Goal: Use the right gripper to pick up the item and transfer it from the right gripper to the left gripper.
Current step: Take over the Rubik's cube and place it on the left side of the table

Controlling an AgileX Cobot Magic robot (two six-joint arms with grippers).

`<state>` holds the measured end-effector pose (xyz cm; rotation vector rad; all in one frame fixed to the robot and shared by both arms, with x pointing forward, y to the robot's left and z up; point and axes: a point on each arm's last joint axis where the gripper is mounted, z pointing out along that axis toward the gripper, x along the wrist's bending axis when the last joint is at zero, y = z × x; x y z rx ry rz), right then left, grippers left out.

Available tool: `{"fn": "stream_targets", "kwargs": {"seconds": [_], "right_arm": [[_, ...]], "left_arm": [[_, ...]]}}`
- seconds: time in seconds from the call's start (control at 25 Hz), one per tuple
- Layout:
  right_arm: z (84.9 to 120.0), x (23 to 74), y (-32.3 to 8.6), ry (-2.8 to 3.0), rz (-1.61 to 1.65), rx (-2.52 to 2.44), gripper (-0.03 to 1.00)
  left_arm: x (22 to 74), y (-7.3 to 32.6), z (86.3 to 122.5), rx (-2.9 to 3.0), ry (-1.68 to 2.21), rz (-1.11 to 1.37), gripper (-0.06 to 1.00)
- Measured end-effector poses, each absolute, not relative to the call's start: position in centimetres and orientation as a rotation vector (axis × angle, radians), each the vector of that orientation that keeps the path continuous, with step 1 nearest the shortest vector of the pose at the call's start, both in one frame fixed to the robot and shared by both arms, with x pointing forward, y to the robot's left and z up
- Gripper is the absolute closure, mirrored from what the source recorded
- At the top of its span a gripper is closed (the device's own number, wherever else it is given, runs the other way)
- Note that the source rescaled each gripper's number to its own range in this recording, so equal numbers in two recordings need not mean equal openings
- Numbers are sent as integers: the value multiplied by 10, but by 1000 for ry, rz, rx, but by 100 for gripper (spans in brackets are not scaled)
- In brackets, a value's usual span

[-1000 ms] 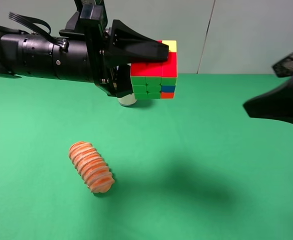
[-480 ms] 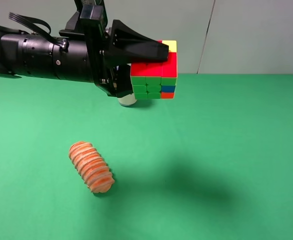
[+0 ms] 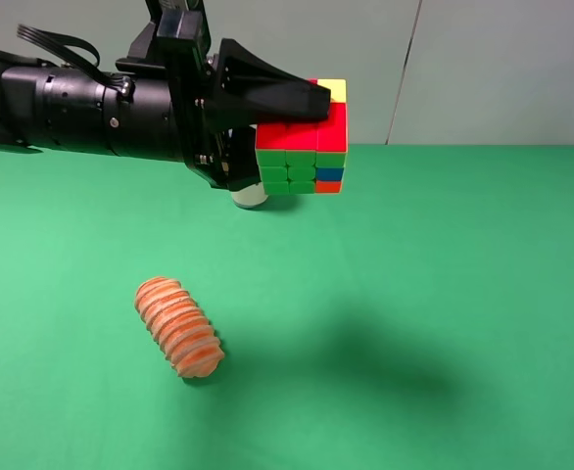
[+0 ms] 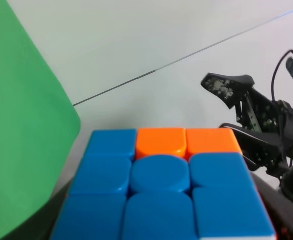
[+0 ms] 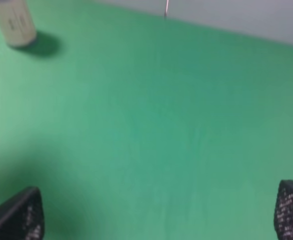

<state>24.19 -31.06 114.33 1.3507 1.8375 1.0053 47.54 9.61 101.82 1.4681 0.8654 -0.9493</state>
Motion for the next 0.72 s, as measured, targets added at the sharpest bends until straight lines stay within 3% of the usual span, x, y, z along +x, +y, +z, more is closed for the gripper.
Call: {"fn": "stream_targets", "kwargs": {"seconds": [0.4, 0.72], "right_arm": [[1084, 227, -311, 1820, 1127, 1315, -3], [1057, 237, -304, 1857, 1133, 1320, -3]], "left_arm": [[475, 96, 1018, 1468, 861, -950, 94], [475, 96, 1018, 1476, 840, -932, 94]]}}
